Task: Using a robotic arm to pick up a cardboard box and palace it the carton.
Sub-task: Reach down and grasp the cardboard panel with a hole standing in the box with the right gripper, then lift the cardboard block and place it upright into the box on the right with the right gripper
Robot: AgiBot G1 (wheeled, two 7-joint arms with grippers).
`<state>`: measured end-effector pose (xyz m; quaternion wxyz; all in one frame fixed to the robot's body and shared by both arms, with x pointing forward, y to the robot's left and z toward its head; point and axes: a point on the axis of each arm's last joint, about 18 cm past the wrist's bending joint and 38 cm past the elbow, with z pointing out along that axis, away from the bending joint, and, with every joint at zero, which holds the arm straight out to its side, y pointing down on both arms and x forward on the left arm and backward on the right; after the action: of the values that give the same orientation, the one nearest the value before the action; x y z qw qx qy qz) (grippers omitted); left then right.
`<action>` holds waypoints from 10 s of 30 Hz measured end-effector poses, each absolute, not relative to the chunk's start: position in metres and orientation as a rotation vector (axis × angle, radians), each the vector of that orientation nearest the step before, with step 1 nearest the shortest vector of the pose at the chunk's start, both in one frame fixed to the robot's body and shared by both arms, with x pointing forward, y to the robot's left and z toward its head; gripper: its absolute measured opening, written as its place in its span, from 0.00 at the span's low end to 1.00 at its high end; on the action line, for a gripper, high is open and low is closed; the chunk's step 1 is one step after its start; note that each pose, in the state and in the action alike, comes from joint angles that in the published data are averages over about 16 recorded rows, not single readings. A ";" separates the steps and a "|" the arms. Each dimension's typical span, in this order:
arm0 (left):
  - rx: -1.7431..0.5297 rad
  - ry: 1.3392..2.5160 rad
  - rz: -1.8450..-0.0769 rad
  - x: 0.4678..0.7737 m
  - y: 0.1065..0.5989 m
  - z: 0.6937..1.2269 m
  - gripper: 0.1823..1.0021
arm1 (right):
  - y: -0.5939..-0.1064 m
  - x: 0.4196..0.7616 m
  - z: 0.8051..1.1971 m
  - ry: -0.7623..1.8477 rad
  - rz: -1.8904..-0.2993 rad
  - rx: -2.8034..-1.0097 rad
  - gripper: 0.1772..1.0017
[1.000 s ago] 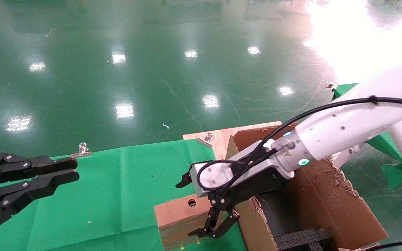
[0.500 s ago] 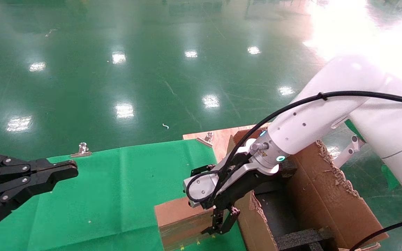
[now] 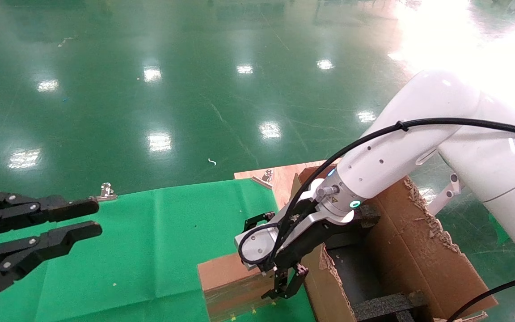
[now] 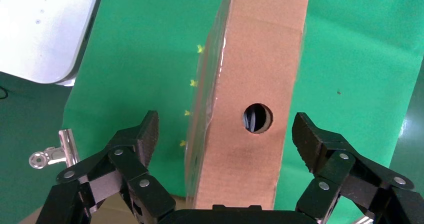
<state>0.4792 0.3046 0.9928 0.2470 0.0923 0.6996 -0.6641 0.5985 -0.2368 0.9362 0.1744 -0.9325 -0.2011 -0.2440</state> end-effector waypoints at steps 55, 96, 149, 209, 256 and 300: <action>0.252 1.908 -1.811 0.479 0.305 0.993 1.00 | -0.277 0.578 1.099 -0.522 -1.036 -2.464 0.29; 0.252 1.908 -1.811 0.479 0.305 0.993 1.00 | -0.469 0.511 1.113 0.001 -1.199 -2.595 0.28; 0.251 1.907 -1.811 0.479 0.305 0.993 1.00 | -0.533 0.504 1.051 1.295 -0.877 -2.111 0.27; 0.250 1.907 -1.812 0.479 0.305 0.993 1.00 | -0.515 0.525 0.977 1.722 -1.036 -1.829 0.23; 0.250 1.907 -1.812 0.479 0.305 0.993 1.00 | -0.491 0.573 0.902 1.811 -1.062 -1.853 0.21; 0.250 1.907 -1.812 0.479 0.305 0.993 1.00 | -0.489 0.604 0.836 1.920 -0.967 -1.901 0.20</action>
<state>0.4794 0.3049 0.9928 0.2471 0.0918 0.6993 -0.6644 0.6044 -0.4886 0.8365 0.1355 -0.6563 0.6629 -0.3339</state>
